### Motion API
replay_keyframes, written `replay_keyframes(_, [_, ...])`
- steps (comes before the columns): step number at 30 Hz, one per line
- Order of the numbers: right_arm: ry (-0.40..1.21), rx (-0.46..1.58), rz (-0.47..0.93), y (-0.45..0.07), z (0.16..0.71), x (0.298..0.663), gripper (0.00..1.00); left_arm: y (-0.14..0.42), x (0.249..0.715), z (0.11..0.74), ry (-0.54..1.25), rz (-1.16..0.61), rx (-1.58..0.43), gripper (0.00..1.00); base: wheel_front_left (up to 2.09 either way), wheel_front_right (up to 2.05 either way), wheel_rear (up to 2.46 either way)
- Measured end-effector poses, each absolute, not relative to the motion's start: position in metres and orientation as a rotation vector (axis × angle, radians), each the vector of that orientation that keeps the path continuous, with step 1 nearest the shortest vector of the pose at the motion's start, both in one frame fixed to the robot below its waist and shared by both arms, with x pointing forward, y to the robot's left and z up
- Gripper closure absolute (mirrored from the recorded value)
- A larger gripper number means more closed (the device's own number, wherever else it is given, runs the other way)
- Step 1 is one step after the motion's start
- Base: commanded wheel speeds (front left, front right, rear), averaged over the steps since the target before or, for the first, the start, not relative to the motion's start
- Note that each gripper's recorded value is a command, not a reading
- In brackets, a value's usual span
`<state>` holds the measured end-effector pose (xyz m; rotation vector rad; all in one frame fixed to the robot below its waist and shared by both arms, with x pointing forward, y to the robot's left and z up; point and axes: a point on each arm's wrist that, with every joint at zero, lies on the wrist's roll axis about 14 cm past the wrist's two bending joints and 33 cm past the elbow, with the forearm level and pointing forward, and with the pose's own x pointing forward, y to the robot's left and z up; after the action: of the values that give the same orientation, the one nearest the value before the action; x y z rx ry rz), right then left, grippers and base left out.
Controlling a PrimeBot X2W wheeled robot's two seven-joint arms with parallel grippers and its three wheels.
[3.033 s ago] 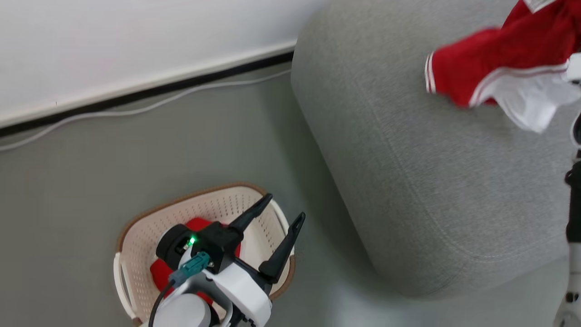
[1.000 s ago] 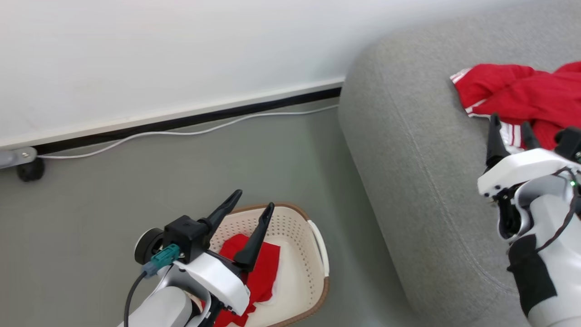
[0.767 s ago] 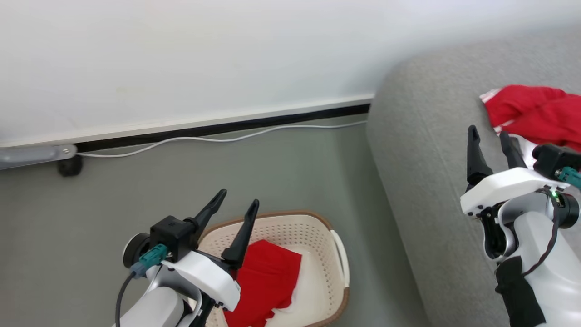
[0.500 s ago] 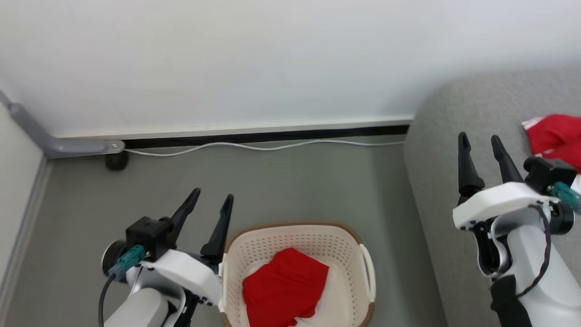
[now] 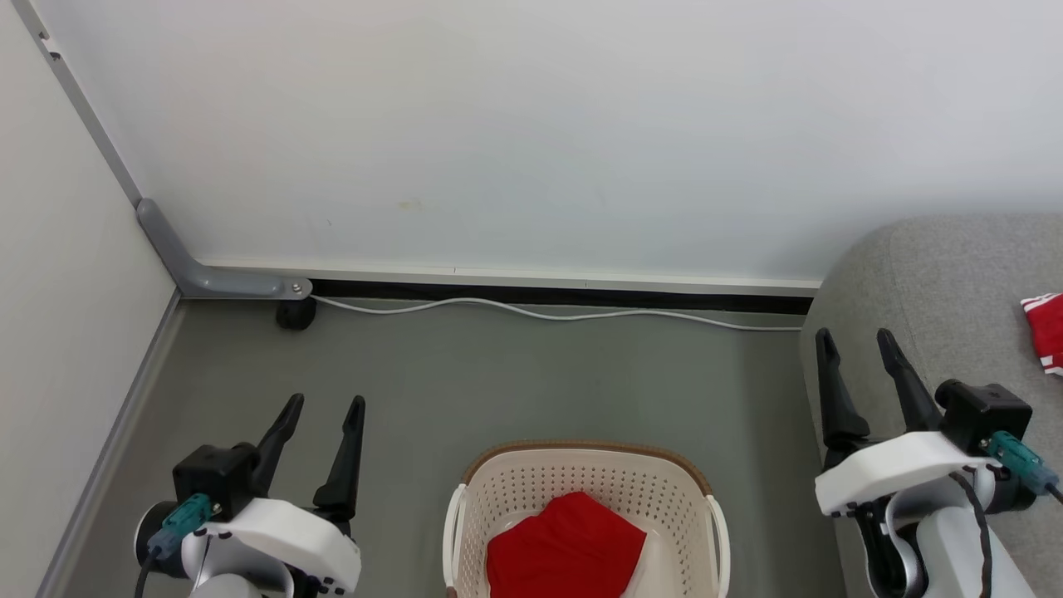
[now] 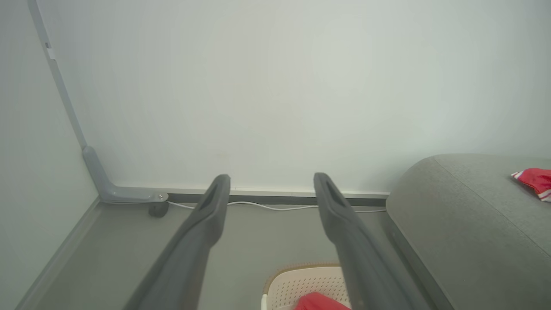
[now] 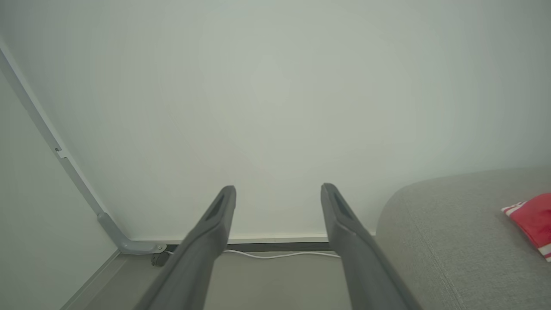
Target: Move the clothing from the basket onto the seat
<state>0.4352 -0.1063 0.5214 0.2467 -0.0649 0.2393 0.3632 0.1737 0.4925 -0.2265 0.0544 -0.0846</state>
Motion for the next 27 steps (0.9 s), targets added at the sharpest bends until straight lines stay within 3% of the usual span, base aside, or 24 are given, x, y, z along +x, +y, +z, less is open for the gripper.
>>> replay_keyframes(17, [-0.033,0.223,0.200,-0.124,0.502,0.388,0.00,0.188,0.342,0.483,0.059,-0.027,-0.228,0.00,0.00,0.00,0.00])
replay_keyframes(27, [-0.049,0.212,0.198,-0.126,0.506,0.384,0.00,0.183,0.342,0.482,0.058,-0.055,-0.220,0.00,0.00,0.00,0.00])
